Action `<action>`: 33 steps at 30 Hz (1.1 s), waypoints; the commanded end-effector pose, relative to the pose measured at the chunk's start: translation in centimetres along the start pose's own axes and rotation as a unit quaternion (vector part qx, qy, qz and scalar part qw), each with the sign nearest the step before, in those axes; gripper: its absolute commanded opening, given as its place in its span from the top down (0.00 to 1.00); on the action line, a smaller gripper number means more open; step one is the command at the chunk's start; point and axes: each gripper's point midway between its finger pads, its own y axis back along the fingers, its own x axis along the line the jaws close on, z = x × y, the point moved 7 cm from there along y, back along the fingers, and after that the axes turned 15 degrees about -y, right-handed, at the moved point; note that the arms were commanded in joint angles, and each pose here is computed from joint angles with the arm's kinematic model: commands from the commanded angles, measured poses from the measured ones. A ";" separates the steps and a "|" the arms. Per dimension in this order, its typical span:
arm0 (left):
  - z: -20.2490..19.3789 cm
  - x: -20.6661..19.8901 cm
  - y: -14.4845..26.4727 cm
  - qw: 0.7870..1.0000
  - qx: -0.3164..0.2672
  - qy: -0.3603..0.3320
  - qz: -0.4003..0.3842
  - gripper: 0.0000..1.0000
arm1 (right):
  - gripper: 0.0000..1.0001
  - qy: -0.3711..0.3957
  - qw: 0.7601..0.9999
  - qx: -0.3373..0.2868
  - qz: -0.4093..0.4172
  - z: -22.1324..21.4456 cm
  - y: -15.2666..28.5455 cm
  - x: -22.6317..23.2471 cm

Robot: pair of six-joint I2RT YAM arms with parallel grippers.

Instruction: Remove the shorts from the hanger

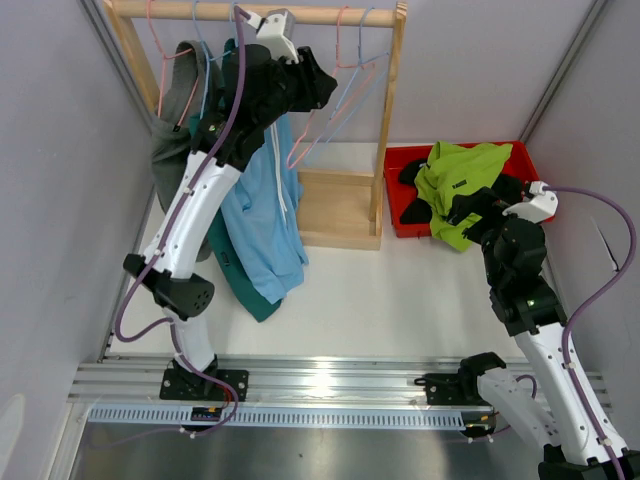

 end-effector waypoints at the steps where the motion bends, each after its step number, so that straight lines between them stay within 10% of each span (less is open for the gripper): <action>1: 6.1 -0.1 6.5 0.996 -0.084 -0.020 0.018 0.49 | 0.01 -0.010 1.000 0.013 0.017 -0.7 0.2 0.7; 14: 6.1 6.9 13.9 0.983 -0.045 -0.076 0.158 0.33 | 0.01 -0.005 1.000 0.019 0.024 -1.4 1.6 1.4; 33: 1.1 11.3 9.6 0.980 0.029 -0.059 0.190 0.31 | 0.01 0.011 1.000 0.014 0.006 -1.0 2.9 0.3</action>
